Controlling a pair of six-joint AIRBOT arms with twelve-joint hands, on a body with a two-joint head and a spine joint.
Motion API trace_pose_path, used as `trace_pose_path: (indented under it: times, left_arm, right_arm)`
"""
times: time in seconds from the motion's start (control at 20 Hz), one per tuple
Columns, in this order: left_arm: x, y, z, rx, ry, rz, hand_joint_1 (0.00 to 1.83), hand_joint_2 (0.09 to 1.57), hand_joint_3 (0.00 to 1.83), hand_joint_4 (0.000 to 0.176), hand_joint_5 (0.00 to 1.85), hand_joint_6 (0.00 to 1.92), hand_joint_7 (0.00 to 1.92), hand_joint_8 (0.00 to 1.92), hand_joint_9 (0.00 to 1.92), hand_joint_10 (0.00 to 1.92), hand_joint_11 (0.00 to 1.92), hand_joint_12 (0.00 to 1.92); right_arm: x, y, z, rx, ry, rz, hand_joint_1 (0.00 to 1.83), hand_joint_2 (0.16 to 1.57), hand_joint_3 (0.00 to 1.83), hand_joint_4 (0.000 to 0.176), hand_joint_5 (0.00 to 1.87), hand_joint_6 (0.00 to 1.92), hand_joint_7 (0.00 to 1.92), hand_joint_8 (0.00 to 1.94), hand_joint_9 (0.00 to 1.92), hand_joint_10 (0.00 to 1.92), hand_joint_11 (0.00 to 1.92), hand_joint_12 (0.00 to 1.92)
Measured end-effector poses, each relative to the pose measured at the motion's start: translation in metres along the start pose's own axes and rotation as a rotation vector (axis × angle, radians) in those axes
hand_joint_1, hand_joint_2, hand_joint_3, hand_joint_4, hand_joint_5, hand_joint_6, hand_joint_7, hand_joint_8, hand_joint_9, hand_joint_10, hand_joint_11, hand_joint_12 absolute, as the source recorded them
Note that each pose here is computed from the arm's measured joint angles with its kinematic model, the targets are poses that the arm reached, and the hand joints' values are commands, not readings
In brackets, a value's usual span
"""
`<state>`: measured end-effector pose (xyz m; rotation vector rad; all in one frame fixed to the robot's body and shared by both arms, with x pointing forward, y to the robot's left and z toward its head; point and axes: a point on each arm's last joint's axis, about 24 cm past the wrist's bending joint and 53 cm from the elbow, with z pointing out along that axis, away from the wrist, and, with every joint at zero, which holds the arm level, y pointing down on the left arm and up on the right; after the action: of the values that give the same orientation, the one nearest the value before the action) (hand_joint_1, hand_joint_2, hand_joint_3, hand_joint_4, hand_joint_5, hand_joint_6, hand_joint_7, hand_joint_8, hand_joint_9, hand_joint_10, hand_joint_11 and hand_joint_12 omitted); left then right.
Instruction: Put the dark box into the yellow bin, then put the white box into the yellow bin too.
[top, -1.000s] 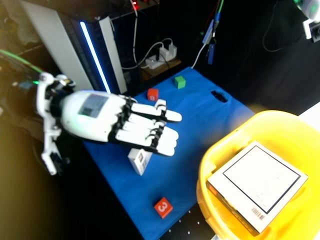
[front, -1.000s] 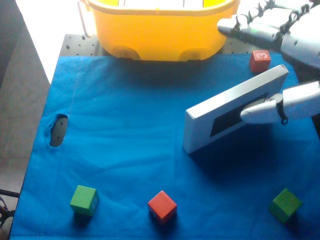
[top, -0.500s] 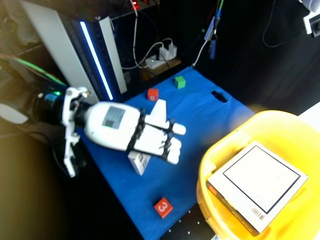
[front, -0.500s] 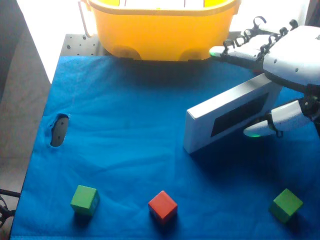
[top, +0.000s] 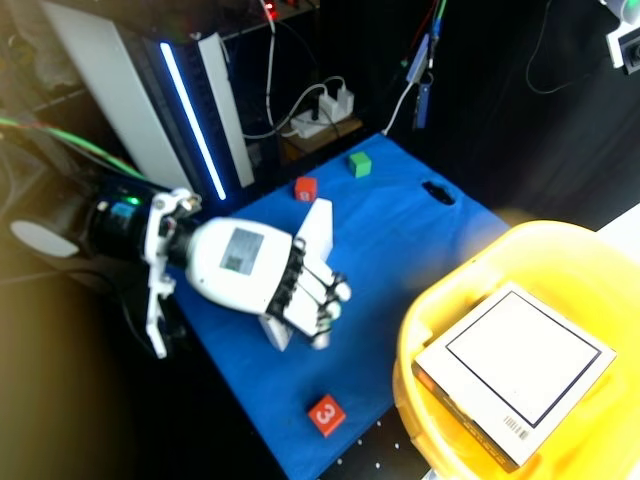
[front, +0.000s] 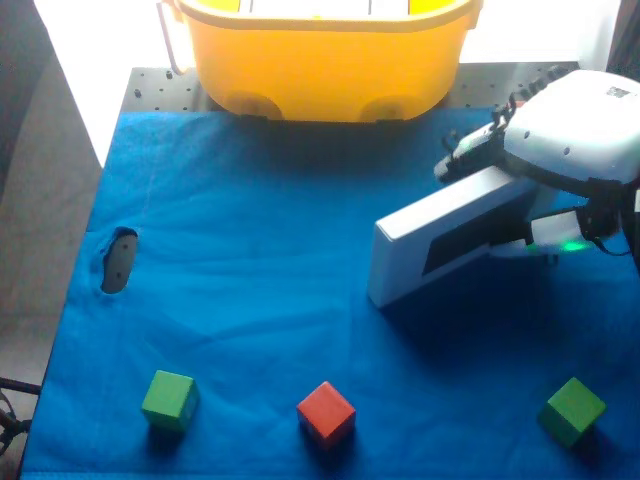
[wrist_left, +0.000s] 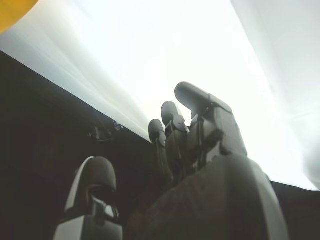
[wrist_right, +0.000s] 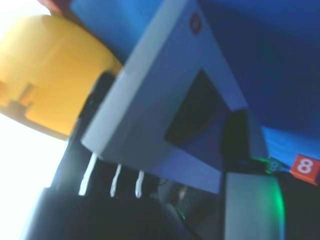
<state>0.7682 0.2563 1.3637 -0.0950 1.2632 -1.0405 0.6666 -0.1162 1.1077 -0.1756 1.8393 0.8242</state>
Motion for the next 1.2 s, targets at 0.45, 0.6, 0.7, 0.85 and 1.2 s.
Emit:
trace_pose_path:
  times: [0.45, 0.6, 0.7, 0.85, 1.2]
  left_arm:
    - [-0.002, 0.003, -0.002, -0.012, -0.003, 0.013, 0.5, 1.31, 0.0, 0.068, 0.39, 0.02, 0.38, 0.01, 0.07, 0.75, 0.0, 1.63]
    - [0.0, 0.006, -0.003, -0.019, 0.004, 0.016, 0.5, 1.31, 0.0, 0.068, 0.39, 0.02, 0.38, 0.01, 0.07, 0.75, 0.0, 1.63]
    - [0.002, 0.01, -0.004, -0.031, 0.004, 0.016, 0.5, 1.31, 0.0, 0.068, 0.39, 0.02, 0.38, 0.01, 0.07, 0.75, 0.0, 1.63]
    - [0.003, 0.012, -0.005, -0.036, 0.003, 0.013, 1.13, 0.89, 0.0, 0.12, 0.27, 0.0, 0.14, 0.0, 0.12, 0.11, 0.0, 0.62]
    - [0.011, 0.021, -0.007, -0.066, 0.022, 0.031, 1.01, 0.78, 0.0, 0.165, 0.32, 0.01, 0.19, 0.01, 0.16, 0.01, 0.01, 0.45]
  right_arm:
    - [-0.004, 0.01, 0.01, -0.02, -0.03, 0.045, 1.29, 1.05, 0.0, 0.0, 1.05, 0.66, 1.24, 0.76, 1.34, 0.68, 1.1, 1.32]
    - [-0.031, 0.027, 0.012, -0.066, -0.094, 0.032, 1.29, 1.06, 0.0, 0.0, 1.04, 0.66, 1.19, 0.86, 1.24, 0.82, 1.03, 1.4]
    - [-0.048, 0.035, 0.011, -0.087, -0.134, 0.023, 1.29, 1.06, 0.0, 0.0, 1.06, 0.62, 1.17, 0.9, 1.2, 0.9, 1.0, 1.45]
    - [-0.062, 0.045, 0.012, -0.111, -0.159, 0.001, 1.29, 1.05, 0.0, 0.0, 1.11, 0.53, 1.17, 0.9, 1.19, 0.94, 0.98, 1.49]
    - [-0.119, 0.086, 0.01, -0.209, -0.281, -0.07, 1.29, 1.04, 0.0, 0.0, 1.13, 0.55, 1.23, 0.76, 1.24, 0.73, 1.0, 1.36]
